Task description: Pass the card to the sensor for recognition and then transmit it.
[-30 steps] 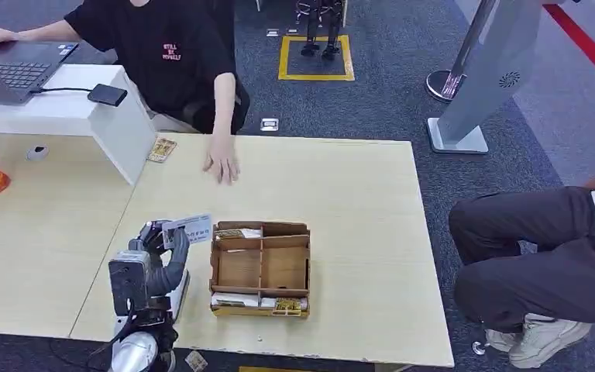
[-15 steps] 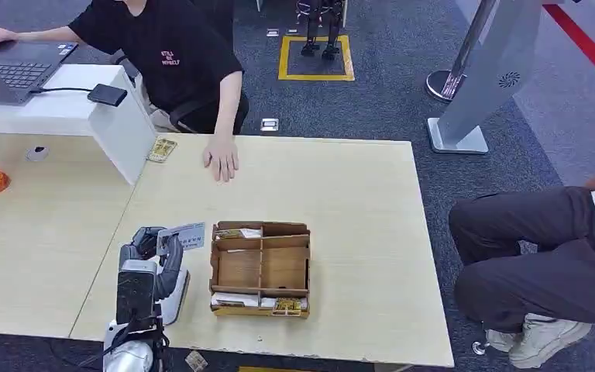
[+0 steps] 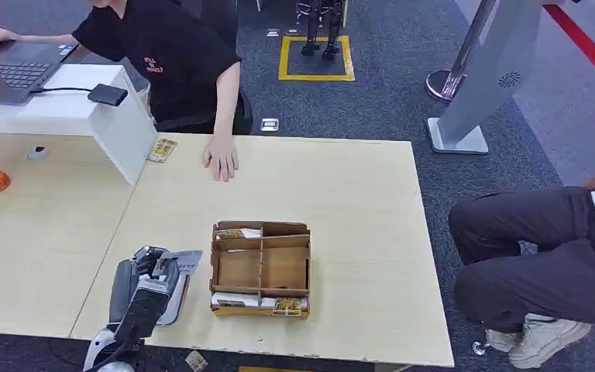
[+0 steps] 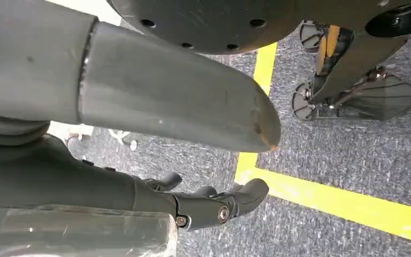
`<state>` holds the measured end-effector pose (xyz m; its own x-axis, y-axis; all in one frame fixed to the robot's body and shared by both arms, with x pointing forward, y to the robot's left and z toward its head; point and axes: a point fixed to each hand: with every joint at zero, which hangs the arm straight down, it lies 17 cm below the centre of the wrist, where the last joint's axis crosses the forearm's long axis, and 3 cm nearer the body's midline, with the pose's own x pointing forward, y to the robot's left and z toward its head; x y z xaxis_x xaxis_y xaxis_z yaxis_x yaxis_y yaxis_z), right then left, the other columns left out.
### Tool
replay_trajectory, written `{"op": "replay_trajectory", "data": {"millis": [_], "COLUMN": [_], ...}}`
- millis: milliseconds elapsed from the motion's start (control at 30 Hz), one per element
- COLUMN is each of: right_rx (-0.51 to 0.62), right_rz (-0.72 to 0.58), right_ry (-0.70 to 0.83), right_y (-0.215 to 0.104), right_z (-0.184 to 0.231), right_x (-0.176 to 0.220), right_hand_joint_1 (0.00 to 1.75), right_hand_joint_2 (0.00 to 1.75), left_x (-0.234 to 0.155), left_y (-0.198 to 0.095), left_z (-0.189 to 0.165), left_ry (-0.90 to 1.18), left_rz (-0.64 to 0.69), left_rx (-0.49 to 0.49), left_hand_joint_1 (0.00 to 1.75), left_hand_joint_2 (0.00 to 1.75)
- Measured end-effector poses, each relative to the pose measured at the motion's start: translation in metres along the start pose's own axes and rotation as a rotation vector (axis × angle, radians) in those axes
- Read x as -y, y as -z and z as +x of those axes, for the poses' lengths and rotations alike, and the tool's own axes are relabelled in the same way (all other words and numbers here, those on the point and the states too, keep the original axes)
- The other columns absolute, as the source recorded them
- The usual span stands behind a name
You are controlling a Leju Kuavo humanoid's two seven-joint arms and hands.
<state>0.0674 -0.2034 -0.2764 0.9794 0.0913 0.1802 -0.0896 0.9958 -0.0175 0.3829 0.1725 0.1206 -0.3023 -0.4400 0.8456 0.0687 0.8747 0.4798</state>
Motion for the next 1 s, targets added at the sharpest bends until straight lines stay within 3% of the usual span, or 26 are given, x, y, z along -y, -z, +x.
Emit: {"op": "replay_trajectory", "data": {"millis": [400,1000], "right_rx": [-0.003,-0.006], "right_rz": [0.004,0.011], "right_ry": [0.011,-0.012], "right_y": [0.000,0.000], "right_z": [-0.001,-0.002], "right_x": [-0.001,-0.002], "right_hand_joint_1": [0.00,0.00], "right_hand_joint_2": [0.00,0.00], "left_x": [-0.002,0.016], "left_y": [-0.006,0.001], "left_z": [-0.006,-0.033], "left_ry": [0.148,0.201], "left_rz": [-0.035,-0.098], "left_rx": [0.000,-0.093], "left_hand_joint_1": [1.75,1.75], "left_hand_joint_2": [1.75,1.75]}}
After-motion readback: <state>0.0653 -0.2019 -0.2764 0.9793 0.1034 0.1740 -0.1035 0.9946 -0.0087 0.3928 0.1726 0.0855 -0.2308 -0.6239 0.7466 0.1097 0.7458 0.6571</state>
